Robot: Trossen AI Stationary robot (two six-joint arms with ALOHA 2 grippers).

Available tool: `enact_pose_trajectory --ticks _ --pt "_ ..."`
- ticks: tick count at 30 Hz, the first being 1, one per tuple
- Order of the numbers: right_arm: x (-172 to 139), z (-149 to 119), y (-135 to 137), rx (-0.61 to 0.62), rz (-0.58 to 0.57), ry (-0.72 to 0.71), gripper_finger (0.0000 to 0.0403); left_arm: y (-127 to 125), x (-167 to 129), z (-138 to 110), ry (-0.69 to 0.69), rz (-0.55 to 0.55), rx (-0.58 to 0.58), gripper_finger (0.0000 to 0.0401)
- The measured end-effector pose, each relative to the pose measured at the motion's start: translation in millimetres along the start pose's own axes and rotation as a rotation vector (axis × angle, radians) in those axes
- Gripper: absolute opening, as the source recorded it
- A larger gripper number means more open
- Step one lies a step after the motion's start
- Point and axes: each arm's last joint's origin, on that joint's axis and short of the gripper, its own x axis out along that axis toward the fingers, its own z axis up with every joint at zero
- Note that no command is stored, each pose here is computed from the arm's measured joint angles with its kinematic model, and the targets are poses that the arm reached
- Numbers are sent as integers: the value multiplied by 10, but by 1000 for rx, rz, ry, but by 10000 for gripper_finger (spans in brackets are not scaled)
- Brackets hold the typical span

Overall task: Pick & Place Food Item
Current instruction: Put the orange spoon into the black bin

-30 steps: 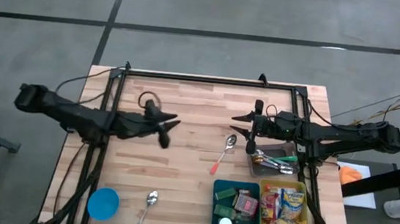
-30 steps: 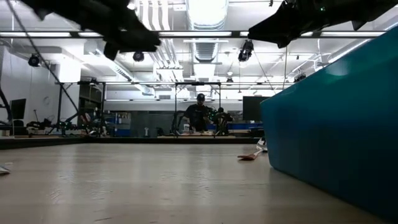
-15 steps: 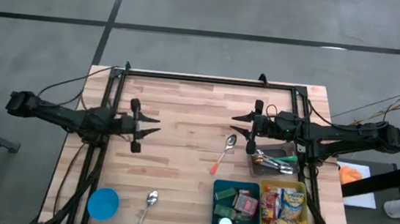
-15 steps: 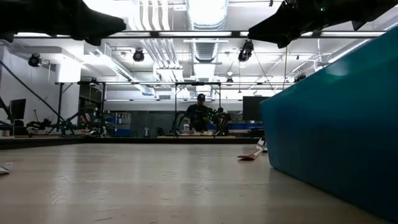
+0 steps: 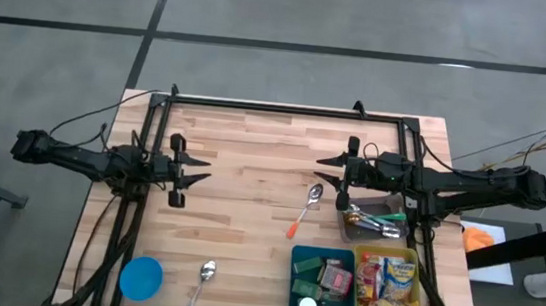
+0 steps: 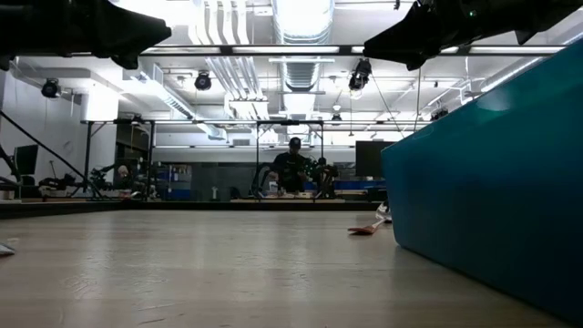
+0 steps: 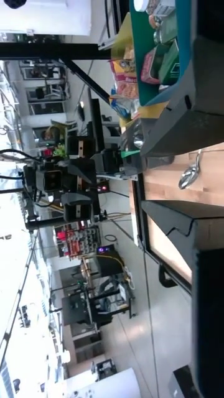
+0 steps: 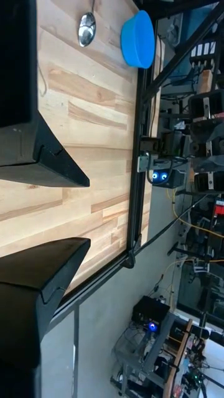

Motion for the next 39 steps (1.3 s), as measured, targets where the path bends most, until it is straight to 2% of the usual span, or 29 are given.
enact_pose_trajectory --ticks 9,16,31,39 --pt "0 1 0 0 0 0 139 -1 0 -6 6 -1 -1 122" --pt "0 1 0 0 0 0 139 -16 -2 -83 81 -16 18 122" --pt "0 1 0 0 0 0 139 -17 -3 -87 85 -17 19 122" --pt "0 1 0 0 0 0 139 -33 -17 -184 183 -37 43 122"
